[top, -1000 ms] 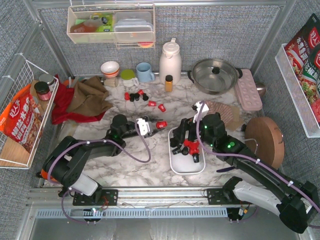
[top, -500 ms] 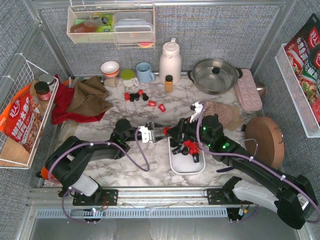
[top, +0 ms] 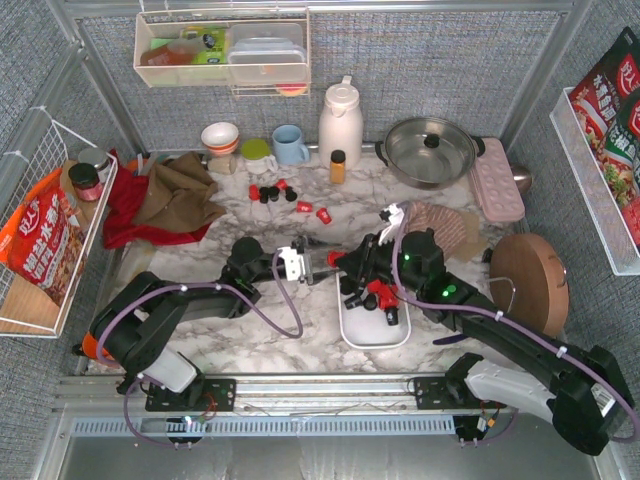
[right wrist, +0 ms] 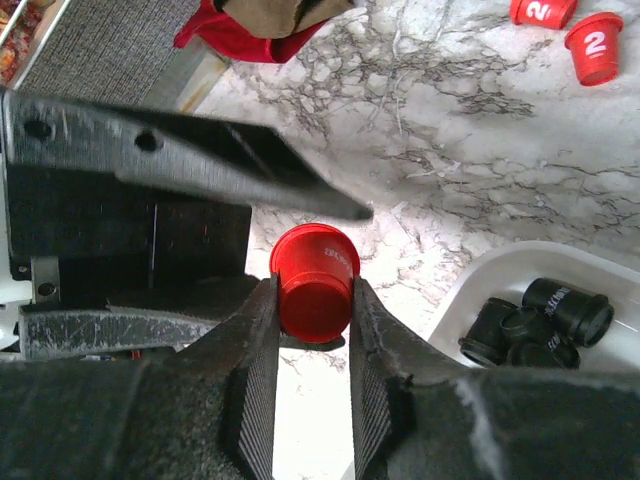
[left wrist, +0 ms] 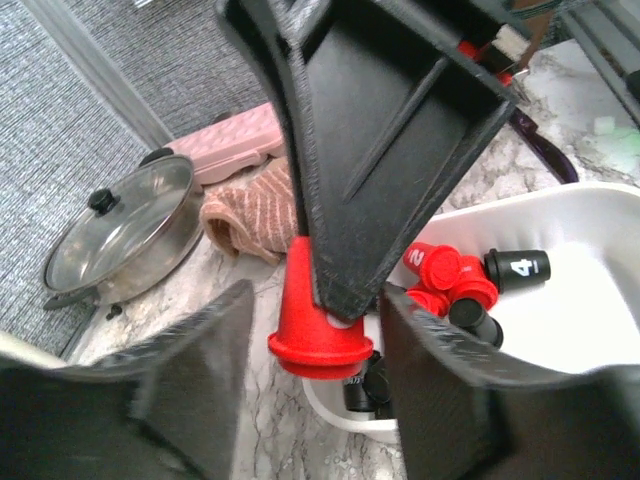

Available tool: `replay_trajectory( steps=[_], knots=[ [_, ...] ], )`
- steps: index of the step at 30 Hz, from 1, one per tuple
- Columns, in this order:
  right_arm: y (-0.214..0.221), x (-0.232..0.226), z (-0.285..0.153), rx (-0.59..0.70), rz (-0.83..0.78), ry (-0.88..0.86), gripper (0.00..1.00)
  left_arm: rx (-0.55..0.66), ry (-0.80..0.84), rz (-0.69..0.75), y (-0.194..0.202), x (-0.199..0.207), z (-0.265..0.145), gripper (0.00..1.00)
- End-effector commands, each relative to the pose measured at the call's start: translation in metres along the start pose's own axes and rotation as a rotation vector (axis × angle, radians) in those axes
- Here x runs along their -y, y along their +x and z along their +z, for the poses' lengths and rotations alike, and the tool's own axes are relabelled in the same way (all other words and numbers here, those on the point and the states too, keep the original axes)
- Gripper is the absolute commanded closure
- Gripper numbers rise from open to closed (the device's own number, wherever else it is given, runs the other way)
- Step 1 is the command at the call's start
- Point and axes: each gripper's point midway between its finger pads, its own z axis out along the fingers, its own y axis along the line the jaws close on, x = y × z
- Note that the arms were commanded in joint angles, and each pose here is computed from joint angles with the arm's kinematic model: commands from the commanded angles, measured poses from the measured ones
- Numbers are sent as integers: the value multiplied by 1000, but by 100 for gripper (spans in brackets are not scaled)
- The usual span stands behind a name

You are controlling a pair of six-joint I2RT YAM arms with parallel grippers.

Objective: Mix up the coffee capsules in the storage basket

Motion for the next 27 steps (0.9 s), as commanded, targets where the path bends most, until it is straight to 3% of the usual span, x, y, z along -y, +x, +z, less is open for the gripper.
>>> replay_trajectory(
  steps=[1,2,3,6,9,13,16,21,24,27],
  knots=[
    [-6,11,-4,37,-13,64,76,-16,-51,-20,3,-9,0,27],
    [-6,15,-6,39,-23,86,77,-23,-59,-22,4,-11,0,6],
    [-6,21,-8,41,-36,114,78,-33,-70,-25,7,-12,-1,1],
    [1,43,-17,12,-84,226,79,-68,-137,-49,16,-23,-4,1],
    [19,70,-31,-87,-141,364,78,-139,-327,-119,35,-51,-15,1],
    [42,91,-44,-222,-213,448,74,-334,-639,-236,79,-110,-43,1],
    [61,98,-51,-320,-233,459,70,-529,-783,-396,123,-139,-63,1],
    [86,91,-59,-469,-234,400,66,-860,-817,-620,193,-154,-89,1],
    [101,88,-65,-551,-225,369,63,-905,-839,-674,220,-162,-100,1],
    [113,91,-70,-598,-220,370,52,-969,-846,-676,238,-167,-106,0]
  ],
)
